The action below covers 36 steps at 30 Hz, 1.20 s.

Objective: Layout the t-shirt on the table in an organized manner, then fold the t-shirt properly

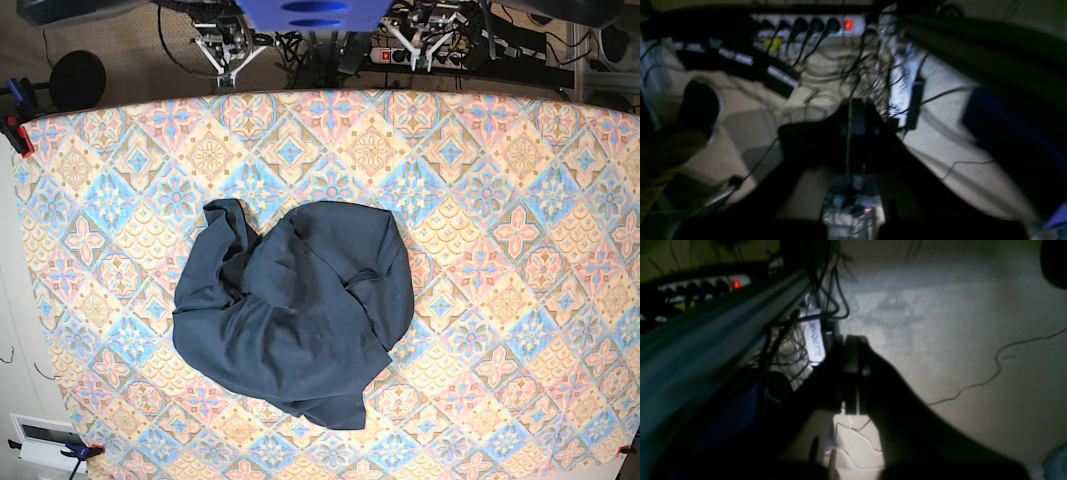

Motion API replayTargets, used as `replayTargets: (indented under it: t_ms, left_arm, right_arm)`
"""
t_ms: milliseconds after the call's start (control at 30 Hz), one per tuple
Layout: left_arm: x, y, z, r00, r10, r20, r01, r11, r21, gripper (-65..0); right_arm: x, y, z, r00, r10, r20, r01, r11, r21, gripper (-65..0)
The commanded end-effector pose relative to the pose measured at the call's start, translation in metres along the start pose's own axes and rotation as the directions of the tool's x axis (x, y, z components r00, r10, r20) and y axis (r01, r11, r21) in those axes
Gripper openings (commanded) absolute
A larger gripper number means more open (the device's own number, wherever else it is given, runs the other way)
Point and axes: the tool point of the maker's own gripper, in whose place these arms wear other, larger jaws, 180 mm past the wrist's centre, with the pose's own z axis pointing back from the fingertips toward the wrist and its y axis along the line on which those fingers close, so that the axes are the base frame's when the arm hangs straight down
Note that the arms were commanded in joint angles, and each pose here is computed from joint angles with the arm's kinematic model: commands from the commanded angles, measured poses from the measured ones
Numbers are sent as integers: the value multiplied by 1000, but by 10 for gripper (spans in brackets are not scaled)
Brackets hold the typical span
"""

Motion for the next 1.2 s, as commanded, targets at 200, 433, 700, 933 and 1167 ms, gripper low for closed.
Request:
replayTargets:
  t_ms: [200,433,700,933,1167]
  left_arm:
    - [-21,11,18,971,-237,39,238,971,-30,-650]
    - [-38,28,38,960,-273,61,275,961,-20,-650]
    - [-29,33,79,929,-327,172,335,942,-23,-650]
    - [-16,9,127,898,-330,292,363,929,-67,-650]
    - [5,2,171,876,-288,387,337,940,-62,-650]
  right_arm:
    - [-37,-52,16,1000,31,-7,-31,997,-76,-650]
    - [-48,-79,34,997,68,27,-64,991,-116,-650]
    - [-54,-94,60,994,59,92,-46,990,-135,-650]
    - [-26,-136,102,968,-65,242,105,982,-158,-650]
    - [-1,-154,140,936,-49,348,115,978,-173,-650]
